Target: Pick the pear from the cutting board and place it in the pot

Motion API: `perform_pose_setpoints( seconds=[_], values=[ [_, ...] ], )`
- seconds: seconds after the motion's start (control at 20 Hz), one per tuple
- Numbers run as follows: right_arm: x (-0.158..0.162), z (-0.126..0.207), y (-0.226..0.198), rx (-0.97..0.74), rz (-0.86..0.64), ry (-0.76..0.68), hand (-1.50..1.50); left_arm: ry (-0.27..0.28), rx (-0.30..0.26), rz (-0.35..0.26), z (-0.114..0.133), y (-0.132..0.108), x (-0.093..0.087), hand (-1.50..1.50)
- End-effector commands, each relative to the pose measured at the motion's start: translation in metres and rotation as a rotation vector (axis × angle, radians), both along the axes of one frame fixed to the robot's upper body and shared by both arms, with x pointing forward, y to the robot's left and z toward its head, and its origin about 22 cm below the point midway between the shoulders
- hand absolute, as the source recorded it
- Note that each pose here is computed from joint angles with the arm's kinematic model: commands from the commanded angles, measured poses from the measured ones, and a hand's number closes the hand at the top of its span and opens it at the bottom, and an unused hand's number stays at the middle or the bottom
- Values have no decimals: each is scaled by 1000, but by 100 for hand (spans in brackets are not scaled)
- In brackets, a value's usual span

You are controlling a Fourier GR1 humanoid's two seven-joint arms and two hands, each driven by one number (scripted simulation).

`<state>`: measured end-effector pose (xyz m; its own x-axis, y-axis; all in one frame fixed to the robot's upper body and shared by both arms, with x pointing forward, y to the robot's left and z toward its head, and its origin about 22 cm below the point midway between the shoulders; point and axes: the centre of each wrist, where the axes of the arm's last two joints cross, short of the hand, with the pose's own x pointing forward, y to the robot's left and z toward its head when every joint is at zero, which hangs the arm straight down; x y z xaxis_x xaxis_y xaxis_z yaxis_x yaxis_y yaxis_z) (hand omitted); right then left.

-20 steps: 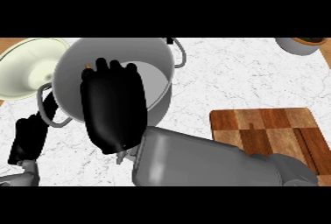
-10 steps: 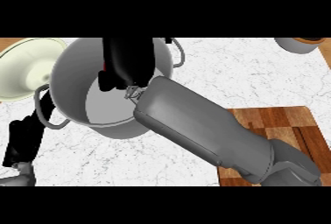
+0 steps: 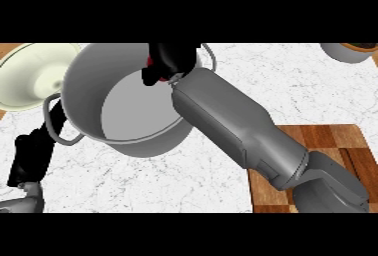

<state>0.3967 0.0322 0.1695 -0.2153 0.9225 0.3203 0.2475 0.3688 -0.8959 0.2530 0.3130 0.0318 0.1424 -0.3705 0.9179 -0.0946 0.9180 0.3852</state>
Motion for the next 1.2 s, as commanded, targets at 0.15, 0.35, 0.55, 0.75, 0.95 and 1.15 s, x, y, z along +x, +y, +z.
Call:
perform_pose_setpoints(
  seconds=[0.15, 0.35, 0.55, 0.75, 0.95, 1.15],
  values=[
    [20, -27, -28, 119, -39, 92, -150, -10, -6, -45, 0, -13, 11, 0],
    [28, -30, -40, 224, 22, 138, -150, -5, -10, -36, -8, -21, 9, 0],
    [29, -27, -38, 258, 37, 126, -150, -18, 2, -55, 5, -13, 19, 0],
    [26, -14, -33, 418, 74, -11, -150, -17, -3, -48, 0, -13, 13, 0],
    [22, 0, -34, 681, 90, -132, -150, -19, -19, -61, -1, -16, 12, 0],
    [21, -6, -41, 801, 124, -57, -150, 13, -10, -15, -7, -4, 11, 0]
  ],
)
